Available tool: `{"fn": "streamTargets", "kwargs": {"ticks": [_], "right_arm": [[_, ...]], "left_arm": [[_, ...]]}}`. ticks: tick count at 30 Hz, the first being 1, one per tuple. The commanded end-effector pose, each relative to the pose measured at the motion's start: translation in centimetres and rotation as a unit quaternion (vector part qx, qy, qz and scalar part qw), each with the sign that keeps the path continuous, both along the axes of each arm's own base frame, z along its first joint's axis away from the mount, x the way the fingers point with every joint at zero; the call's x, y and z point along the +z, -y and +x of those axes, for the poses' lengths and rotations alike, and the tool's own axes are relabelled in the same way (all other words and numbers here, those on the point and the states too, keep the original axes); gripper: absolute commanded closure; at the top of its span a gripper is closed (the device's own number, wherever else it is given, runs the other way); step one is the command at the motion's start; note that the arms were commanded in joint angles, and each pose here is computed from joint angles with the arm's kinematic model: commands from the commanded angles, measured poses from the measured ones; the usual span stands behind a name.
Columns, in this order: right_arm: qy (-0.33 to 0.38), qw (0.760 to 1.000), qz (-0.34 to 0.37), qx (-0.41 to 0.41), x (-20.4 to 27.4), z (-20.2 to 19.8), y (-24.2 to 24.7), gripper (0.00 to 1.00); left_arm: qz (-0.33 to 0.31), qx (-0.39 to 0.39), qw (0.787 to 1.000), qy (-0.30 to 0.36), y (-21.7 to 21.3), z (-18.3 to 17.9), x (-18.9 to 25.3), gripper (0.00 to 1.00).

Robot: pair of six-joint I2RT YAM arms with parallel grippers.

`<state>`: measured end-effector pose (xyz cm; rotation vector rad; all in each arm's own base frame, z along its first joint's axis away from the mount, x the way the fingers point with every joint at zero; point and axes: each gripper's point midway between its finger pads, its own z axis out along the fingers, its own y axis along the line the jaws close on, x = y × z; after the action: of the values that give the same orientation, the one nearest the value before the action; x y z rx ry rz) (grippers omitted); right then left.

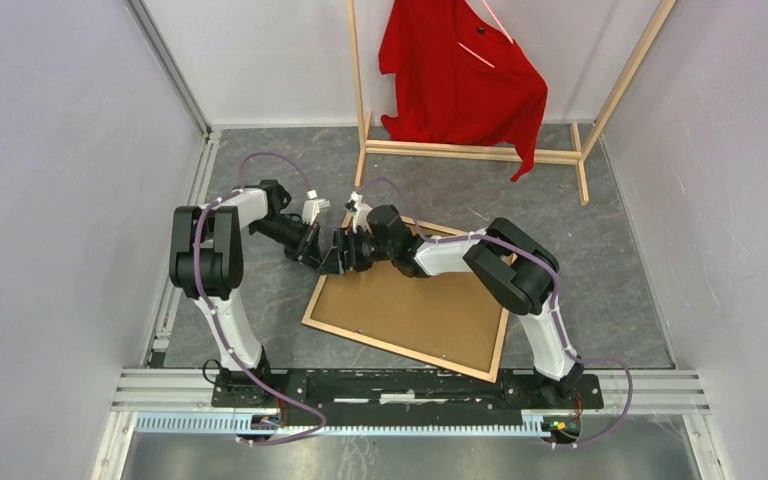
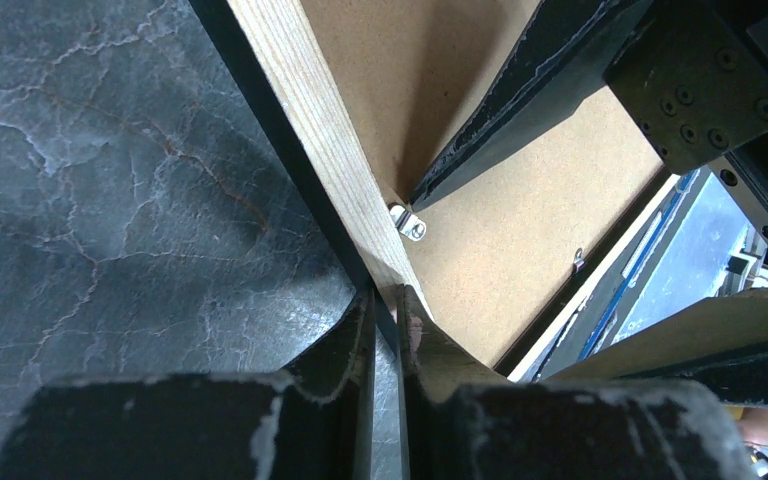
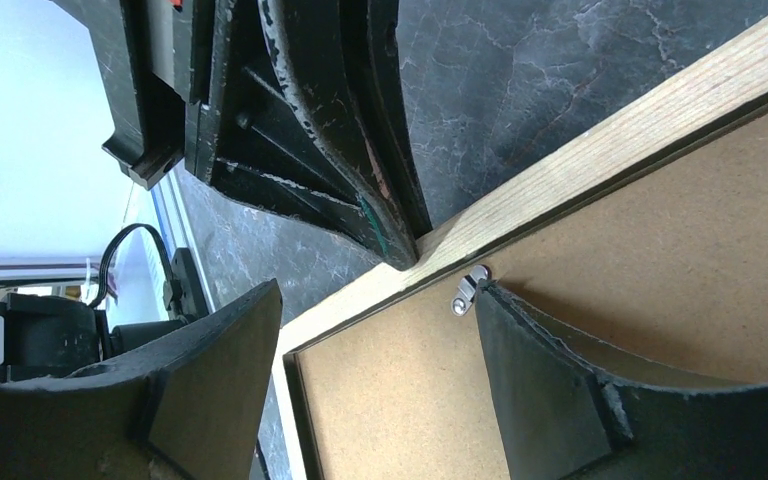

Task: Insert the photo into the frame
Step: Install the photo frame at the center of the board.

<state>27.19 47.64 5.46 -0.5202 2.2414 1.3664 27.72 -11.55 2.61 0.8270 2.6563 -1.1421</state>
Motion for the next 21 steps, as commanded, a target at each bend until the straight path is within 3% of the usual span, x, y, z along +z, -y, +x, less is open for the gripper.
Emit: {"fn": "streamTargets", "kwargs": {"ticks": [1,21], "right_arm": [[-0.004,1.0,0.004,0.01,0.01,-0.55,-0.93,0.22],[-0.008,1.0,0.012,0.017,0.33,-0.58,-1.72,0.24]], "left_arm": [[0.002,-0.017,1.0,0.0,0.29,-0.57,-1.26,0.85],[0.005,-0.019,1.0,0.001,0.19,-0.66,-1.32,0.85]]}}
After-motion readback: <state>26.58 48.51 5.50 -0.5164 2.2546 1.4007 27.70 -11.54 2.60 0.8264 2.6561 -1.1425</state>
